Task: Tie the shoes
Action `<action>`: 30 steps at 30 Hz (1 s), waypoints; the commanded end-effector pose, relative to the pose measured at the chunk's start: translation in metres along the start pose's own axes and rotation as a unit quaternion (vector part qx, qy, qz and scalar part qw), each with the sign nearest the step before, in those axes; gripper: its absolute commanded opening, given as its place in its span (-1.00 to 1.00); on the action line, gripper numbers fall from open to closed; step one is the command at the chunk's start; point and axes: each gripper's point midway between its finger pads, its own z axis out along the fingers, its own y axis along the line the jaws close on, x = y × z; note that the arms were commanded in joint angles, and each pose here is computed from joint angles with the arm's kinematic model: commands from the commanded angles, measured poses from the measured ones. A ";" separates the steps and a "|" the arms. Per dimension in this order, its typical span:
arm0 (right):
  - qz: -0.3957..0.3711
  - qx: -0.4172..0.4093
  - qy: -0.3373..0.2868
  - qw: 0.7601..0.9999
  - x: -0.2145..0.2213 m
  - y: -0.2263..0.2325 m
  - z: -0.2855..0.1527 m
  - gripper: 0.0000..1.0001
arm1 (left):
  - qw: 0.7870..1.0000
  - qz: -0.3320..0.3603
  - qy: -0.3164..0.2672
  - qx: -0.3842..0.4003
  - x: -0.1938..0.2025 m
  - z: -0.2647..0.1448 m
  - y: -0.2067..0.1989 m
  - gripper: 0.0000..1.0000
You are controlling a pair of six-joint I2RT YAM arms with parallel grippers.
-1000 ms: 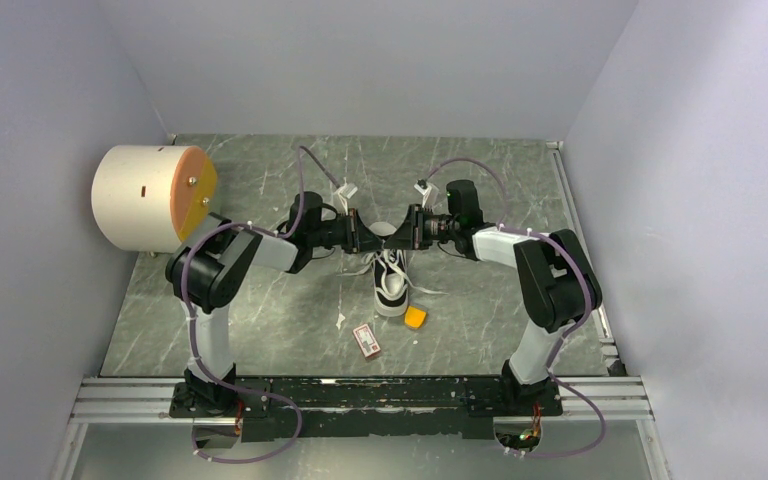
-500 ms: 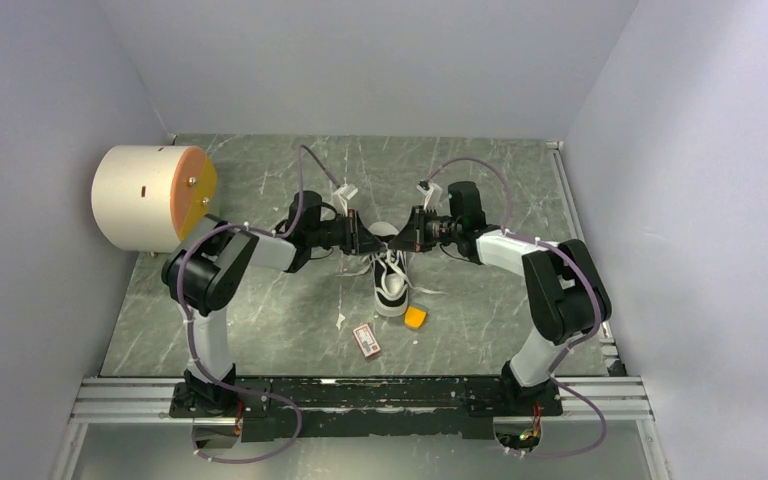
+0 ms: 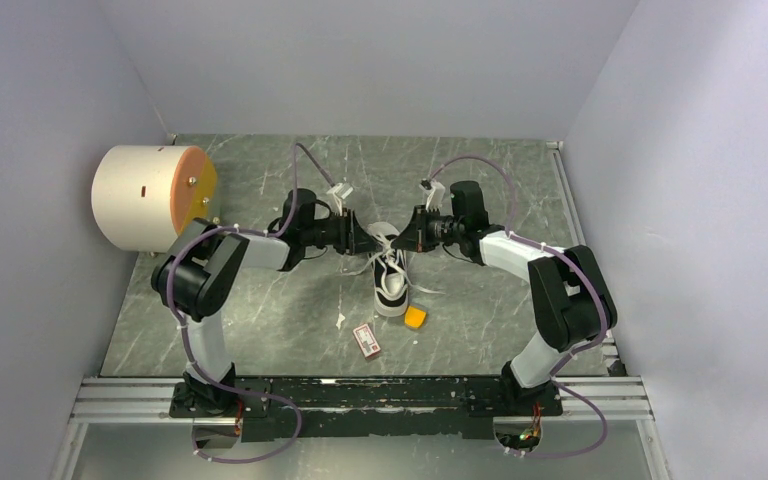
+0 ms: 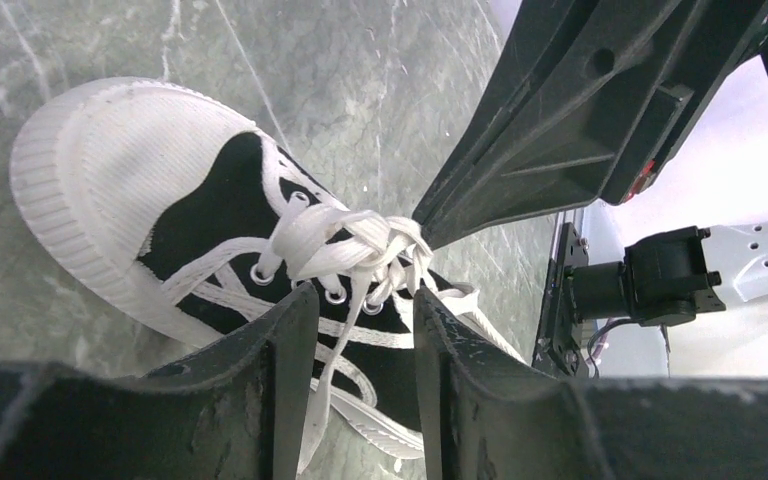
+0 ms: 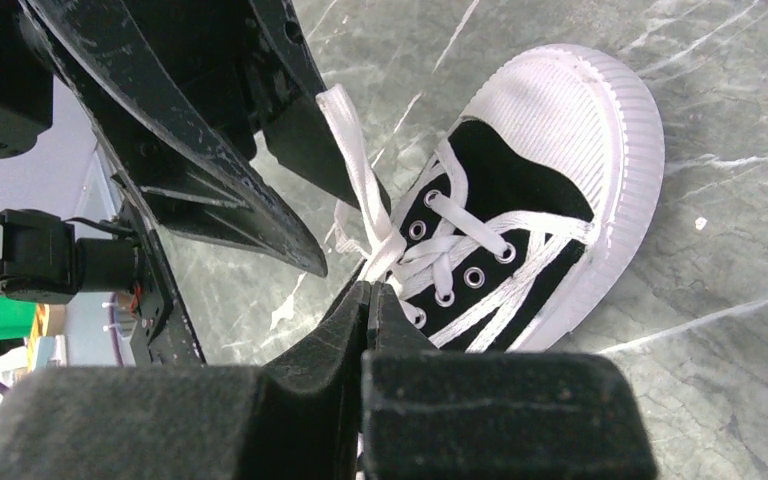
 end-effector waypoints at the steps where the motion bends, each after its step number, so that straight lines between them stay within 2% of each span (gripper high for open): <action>1: -0.011 -0.003 0.003 1.000 0.000 0.001 -0.001 -1.00 | 1.000 0.010 -0.022 -0.009 -0.019 -0.004 0.005 -0.08; 7: -0.010 -0.008 0.002 1.000 -0.002 0.003 -0.001 -1.00 | 0.998 0.000 -0.061 -0.007 -0.047 0.002 0.008 0.04; 11: -0.009 -0.009 0.002 1.000 -0.002 0.003 0.000 -1.00 | 0.998 -0.010 -0.063 0.008 -0.053 0.011 0.009 0.08; 15: -0.008 -0.010 0.002 1.000 -0.003 0.004 0.000 -1.00 | 0.999 -0.014 -0.045 -0.011 -0.046 0.016 0.022 -0.10; 19: 0.002 0.004 0.011 1.000 -0.001 0.002 -0.003 -1.00 | 0.999 -0.001 -0.042 -0.018 -0.049 0.014 0.021 -0.71; 21: 0.009 0.025 0.016 1.000 -0.001 0.001 -0.008 -1.00 | 0.999 0.008 -0.037 -0.024 -0.049 0.009 0.017 -0.89; 25: 0.037 0.076 0.041 0.996 0.007 -0.002 -0.017 -1.00 | 0.999 0.014 -0.029 -0.037 -0.040 -0.004 0.009 -0.90; 30: 0.027 0.148 0.073 0.986 0.014 -0.010 -0.023 -1.00 | 0.999 0.002 -0.027 -0.043 -0.023 -0.018 0.002 -0.91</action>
